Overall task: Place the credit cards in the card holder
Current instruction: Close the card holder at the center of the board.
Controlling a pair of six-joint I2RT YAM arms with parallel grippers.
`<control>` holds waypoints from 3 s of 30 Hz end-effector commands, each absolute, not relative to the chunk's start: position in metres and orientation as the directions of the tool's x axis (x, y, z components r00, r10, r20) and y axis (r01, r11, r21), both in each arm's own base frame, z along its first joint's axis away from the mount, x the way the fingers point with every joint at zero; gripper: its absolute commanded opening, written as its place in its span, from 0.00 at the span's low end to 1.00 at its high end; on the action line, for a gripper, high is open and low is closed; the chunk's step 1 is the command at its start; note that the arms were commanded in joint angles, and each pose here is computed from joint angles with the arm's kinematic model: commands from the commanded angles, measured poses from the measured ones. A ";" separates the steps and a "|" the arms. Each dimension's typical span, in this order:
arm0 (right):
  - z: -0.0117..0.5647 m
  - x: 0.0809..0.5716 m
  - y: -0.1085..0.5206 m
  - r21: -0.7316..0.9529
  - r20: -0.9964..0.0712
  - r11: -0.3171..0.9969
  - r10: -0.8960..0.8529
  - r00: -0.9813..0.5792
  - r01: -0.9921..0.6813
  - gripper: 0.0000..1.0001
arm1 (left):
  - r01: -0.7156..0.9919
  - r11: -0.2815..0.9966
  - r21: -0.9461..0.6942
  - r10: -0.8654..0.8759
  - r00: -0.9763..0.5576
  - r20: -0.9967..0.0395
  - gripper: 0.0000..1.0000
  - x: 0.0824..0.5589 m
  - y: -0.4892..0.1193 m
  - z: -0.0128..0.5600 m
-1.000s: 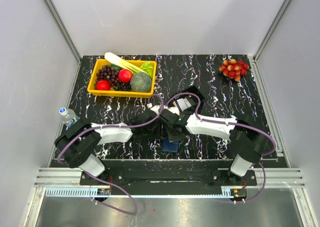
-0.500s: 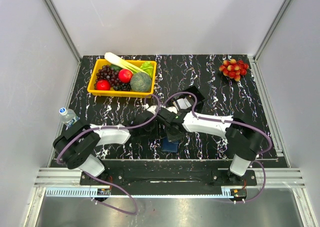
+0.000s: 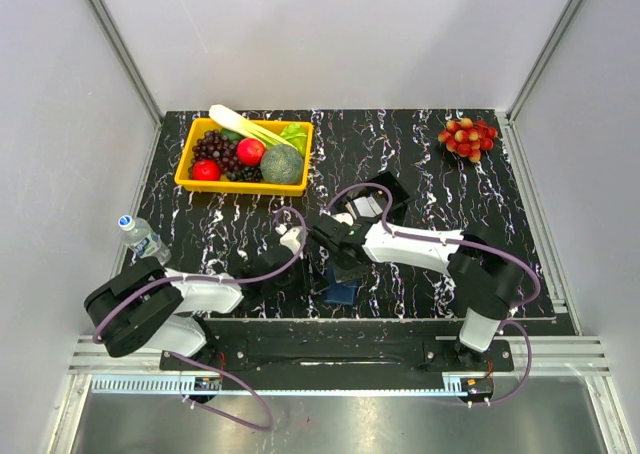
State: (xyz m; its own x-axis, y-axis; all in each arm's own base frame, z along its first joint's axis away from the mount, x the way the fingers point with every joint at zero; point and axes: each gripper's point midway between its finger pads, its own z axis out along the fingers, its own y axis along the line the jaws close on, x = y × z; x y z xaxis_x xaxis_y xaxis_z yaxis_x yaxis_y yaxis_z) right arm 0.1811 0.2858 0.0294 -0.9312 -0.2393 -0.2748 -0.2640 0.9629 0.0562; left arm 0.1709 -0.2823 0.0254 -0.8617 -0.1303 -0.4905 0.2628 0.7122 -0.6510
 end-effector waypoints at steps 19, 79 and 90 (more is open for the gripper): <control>0.036 0.180 0.290 0.162 -0.343 0.965 -0.141 -0.929 -0.206 0.00 | 0.234 0.713 -0.661 -0.147 -0.872 -0.467 0.28 0.168 -0.303 0.019; -0.056 0.175 0.276 0.125 0.078 0.974 -0.202 -0.976 -0.191 0.00 | 0.322 0.682 -0.657 -0.082 -0.858 -0.506 0.23 0.163 -0.317 0.025; -0.066 0.183 0.274 0.039 0.160 0.965 -0.261 -0.952 -0.258 0.01 | 0.333 0.683 -0.650 -0.069 -0.857 -0.511 0.23 0.162 -0.316 0.023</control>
State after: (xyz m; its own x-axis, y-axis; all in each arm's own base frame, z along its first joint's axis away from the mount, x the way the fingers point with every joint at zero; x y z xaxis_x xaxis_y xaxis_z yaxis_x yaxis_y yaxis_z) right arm 0.1769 0.2751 0.0147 -0.9610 -0.2092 0.1807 -0.1886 0.9741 0.1244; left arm 0.1713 -0.2989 0.0201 -0.8531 -0.1219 -0.5074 0.2765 0.7190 -0.6376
